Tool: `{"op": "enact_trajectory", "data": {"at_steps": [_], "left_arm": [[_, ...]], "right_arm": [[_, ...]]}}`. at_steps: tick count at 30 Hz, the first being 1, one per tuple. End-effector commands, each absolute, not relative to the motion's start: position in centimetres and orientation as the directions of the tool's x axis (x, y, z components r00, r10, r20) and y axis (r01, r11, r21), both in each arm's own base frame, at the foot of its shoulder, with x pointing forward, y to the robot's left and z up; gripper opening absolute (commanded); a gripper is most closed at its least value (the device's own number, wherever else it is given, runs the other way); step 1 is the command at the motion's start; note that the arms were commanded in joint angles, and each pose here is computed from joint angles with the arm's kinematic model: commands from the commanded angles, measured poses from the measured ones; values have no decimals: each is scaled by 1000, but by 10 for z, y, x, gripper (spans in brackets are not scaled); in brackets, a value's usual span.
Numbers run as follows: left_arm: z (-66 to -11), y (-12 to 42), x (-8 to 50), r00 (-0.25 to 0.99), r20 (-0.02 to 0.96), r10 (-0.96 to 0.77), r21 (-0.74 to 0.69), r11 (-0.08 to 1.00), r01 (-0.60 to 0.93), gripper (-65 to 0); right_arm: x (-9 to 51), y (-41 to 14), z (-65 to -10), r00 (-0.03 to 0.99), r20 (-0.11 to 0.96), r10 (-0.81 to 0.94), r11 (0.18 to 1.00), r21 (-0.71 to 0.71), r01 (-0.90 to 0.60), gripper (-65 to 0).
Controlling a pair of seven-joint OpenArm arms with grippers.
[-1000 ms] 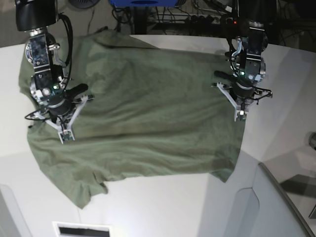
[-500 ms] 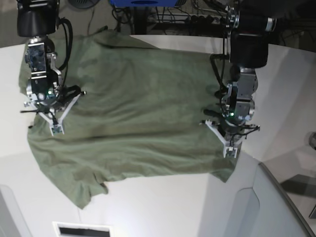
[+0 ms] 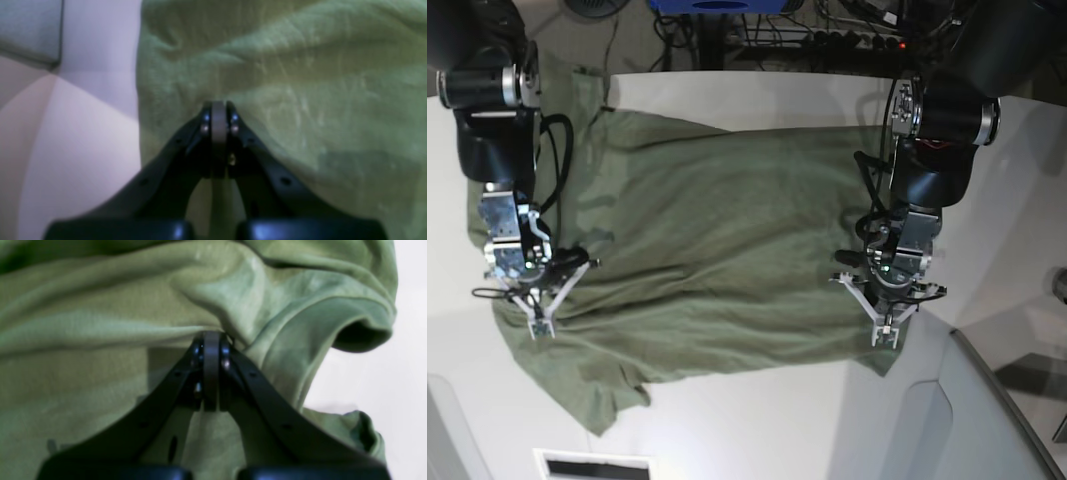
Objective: Layout the t-shirt on the table in an organized manner, then fold the t-shirt properly
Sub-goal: 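Release the shirt and lift both grippers away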
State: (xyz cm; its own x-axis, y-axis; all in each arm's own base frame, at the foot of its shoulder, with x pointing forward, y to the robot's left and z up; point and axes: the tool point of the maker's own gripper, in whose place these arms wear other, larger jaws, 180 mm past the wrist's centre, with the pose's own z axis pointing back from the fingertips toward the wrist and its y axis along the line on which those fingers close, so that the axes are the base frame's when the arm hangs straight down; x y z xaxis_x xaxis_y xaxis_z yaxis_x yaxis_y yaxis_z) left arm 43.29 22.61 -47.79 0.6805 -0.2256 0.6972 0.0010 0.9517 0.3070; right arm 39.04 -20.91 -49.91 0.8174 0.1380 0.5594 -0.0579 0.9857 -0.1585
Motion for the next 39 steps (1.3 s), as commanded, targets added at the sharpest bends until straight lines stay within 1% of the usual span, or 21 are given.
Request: {"op": "enact_trajectory", "data": {"at_steps": [1,3,9,11,13,15,18,22,23,25,26,29,32,35,37,39], "left_arm": [[-451,234,459,629,741,-236,328,944,-32,-650],[-442,234,471,608,757,-238,326,945,-37,-650],[-406,218,510,506,828,-242,303,952,-40,-650],[-397,213,519,498,835,-236,295,955,-41,-650],[-397,210,519,513,829,-224,285,957,-43,-650],[-404,211,509,533,817,-221,287,957,-43,-650],[-408,215,485,542,808,-233,303,952,-43,-650],[-401,209,449,549,797,-254,299,954,8,-650],[-399,212,439,552,791,-265,309,951,14,-650],[-395,215,421,541,790,-290,328,944,26,-650],[-393,220,411,533,788,-307,345,938,32,-650],[-396,243,376,547,767,-334,384,923,25,-650],[-399,269,345,572,753,-325,402,915,-10,-650],[-403,278,316,554,775,-304,354,935,18,-650],[-407,287,298,550,791,-267,307,951,21,-650],[-410,293,286,551,795,-252,284,958,28,-650]], "right_arm": [[391,-216,-501,837,530,134,984,-168,-51,-650],[400,-216,-498,825,548,134,985,-166,-50,-650],[423,-224,-477,736,658,155,982,-186,-41,-650],[431,-225,-459,706,689,164,980,-198,-34,-650],[423,-231,-440,701,687,189,972,-234,-32,-650],[405,-228,-416,694,686,219,963,-268,-39,-650],[367,-201,-390,675,697,243,960,-271,-67,-650],[309,-150,-396,687,652,321,946,-254,-201,-645],[297,-137,-400,690,638,341,940,-245,-237,-635],[277,-120,-407,694,621,365,931,-227,-287,-579],[266,-110,-410,696,610,378,925,-214,-314,-542],[240,-84,-414,689,600,407,907,-177,-381,-449],[220,-63,-415,680,596,427,890,-144,-433,-380],[200,-33,-420,663,585,467,854,-102,-511,-300],[191,-20,-422,655,582,483,836,-84,-542,-270],[185,-11,-423,648,583,490,826,-73,-560,-267]]}}
